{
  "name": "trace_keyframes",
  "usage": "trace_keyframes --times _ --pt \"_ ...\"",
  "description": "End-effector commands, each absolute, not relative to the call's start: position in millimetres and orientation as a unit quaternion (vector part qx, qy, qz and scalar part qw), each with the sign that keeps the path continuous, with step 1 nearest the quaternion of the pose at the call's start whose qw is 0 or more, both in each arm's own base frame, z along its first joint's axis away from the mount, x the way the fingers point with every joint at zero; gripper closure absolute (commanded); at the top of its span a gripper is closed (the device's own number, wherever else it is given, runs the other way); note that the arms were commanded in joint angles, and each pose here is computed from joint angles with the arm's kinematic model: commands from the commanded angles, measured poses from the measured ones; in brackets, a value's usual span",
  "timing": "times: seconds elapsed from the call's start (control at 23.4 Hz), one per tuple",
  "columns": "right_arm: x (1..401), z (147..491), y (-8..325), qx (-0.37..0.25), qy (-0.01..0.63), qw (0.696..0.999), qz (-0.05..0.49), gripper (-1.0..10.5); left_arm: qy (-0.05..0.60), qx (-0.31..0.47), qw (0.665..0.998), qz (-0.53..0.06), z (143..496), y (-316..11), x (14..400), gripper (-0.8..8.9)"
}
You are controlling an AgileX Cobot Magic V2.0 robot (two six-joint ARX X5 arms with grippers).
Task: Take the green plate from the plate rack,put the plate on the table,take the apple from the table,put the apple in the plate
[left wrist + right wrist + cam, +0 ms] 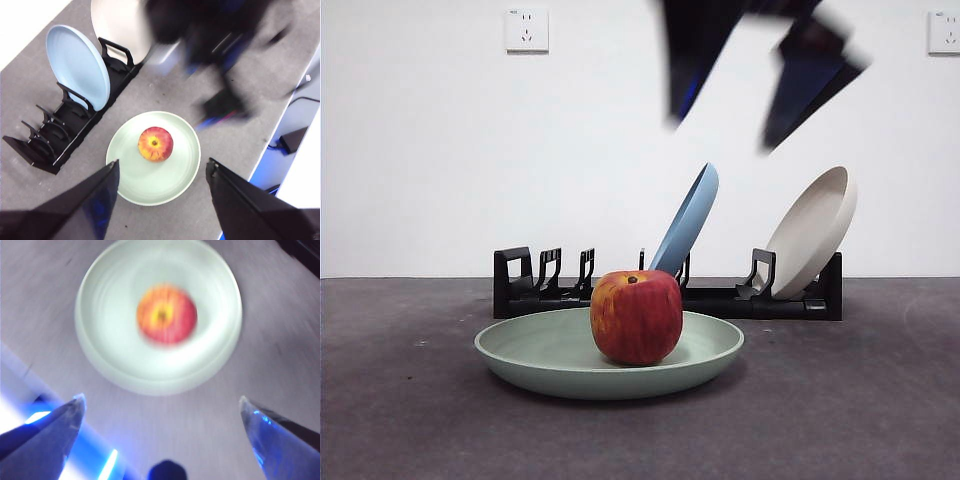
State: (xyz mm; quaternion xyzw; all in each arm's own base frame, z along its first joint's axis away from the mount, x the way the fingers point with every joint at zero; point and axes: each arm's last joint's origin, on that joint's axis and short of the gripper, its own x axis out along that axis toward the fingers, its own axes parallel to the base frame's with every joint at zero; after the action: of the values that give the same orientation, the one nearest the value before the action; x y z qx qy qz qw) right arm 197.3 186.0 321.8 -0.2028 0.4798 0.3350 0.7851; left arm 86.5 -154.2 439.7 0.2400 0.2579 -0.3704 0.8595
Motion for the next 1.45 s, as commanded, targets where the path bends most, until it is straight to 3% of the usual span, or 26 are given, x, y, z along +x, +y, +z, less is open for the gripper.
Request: trace_keyframes --times 0.04,0.17,0.38,0.55,1.45 --pt "168 345 160 -0.194 0.484 0.783 0.34 4.2 0.262 0.24 0.858 -0.37 439 -154 86 5.22" --pt "135 366 132 -0.162 0.485 0.781 0.358 4.2 0.268 0.245 0.855 -0.37 438 -153 86 5.32" --pt "102 383 100 -0.141 0.463 0.799 0.358 7.7 0.295 0.242 0.829 -0.41 434 -153 82 5.58" --pt "91 387 90 -0.137 0.456 0.802 0.359 9.5 0.303 0.239 0.821 -0.42 433 -152 81 8.37" --pt "85 390 84 -0.126 0.446 0.811 0.358 9.6 0.307 0.244 0.82 -0.416 433 -152 81 8.17"
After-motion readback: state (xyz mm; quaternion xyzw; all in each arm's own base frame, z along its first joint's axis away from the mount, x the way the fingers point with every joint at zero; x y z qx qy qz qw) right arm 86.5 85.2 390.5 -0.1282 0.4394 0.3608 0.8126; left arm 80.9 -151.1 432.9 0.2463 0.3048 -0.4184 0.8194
